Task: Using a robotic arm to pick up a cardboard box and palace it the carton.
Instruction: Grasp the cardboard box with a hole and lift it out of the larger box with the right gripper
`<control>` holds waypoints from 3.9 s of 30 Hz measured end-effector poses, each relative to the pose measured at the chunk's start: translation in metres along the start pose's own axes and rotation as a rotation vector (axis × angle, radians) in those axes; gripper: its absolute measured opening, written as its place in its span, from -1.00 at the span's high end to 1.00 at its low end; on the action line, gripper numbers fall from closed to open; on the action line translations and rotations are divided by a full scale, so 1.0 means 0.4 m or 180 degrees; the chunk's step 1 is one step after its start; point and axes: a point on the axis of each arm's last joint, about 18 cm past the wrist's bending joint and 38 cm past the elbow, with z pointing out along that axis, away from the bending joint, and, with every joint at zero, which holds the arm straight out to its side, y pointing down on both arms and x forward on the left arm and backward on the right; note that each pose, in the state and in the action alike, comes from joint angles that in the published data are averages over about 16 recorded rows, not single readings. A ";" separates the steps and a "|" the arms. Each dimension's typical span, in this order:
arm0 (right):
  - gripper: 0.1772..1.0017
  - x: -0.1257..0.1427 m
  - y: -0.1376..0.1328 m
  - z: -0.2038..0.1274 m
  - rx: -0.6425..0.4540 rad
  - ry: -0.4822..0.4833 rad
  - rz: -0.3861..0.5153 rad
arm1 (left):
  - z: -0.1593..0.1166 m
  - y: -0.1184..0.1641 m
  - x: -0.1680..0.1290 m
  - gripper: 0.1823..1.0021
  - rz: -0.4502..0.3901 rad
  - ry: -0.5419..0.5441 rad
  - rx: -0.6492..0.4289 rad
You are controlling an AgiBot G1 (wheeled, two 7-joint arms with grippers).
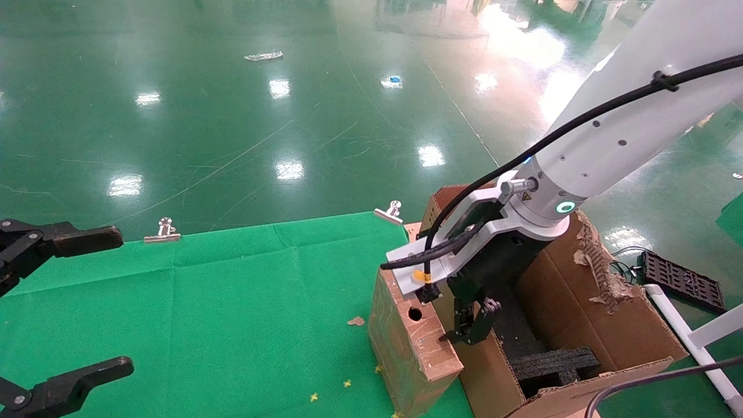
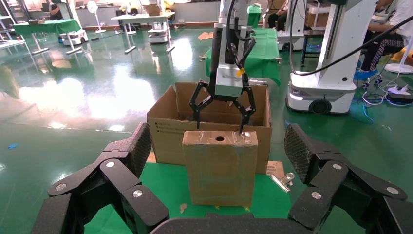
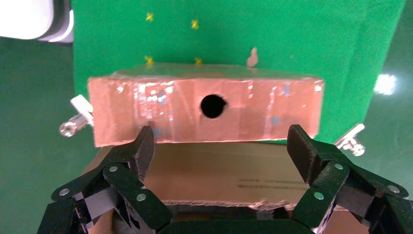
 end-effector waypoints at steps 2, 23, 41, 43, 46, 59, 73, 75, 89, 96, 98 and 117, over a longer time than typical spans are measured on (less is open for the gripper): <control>-1.00 -0.001 -0.001 0.002 -0.0059 -0.0034 0.0018 | 0.000 0.000 0.000 -1.00 0.0000 0.0000 0.0000; -1.00 0.029 0.016 0.018 -0.0356 -0.0230 0.2780 | 0.000 0.000 0.000 -1.00 0.0000 0.0000 0.0000; -1.00 0.054 0.031 0.042 -0.0155 -0.0434 0.3541 | 0.000 0.000 0.000 -1.00 0.0000 0.0000 0.0000; -1.00 0.055 0.031 0.041 -0.0147 -0.0432 0.3545 | 0.000 0.000 0.000 -1.00 0.0000 0.0000 0.0000; -1.00 0.057 0.032 0.039 -0.0133 -0.0429 0.3557 | 0.000 0.000 0.000 -1.00 0.0000 0.0000 0.0000; -1.00 0.057 0.049 0.048 -0.0133 -0.0433 0.3654 | 0.000 0.000 0.000 -1.00 0.0000 0.0000 0.0000; -1.00 0.054 0.044 0.093 -0.0133 -0.0546 0.3728 | 0.000 0.000 0.000 -1.00 0.0000 0.0000 0.0000; -1.00 0.057 0.043 0.089 -0.0118 -0.0543 0.3730 | 0.000 0.000 0.000 -1.00 0.0000 0.0000 0.0000; -1.00 0.064 0.040 0.072 -0.0023 -0.0534 0.3736 | 0.000 0.000 0.000 -1.00 0.0000 0.0000 0.0000; -1.00 0.058 0.036 0.106 -0.0093 -0.0577 0.3726 | 0.000 0.000 0.000 -1.00 0.0000 0.0000 0.0000; -1.00 0.056 0.036 0.114 -0.0115 -0.0585 0.3723 | 0.000 0.000 0.000 -1.00 0.0000 0.0000 0.0000; -1.00 0.076 0.026 0.066 0.0029 -0.0494 0.3667 | 0.000 0.000 0.000 -1.00 0.0000 0.0000 0.0000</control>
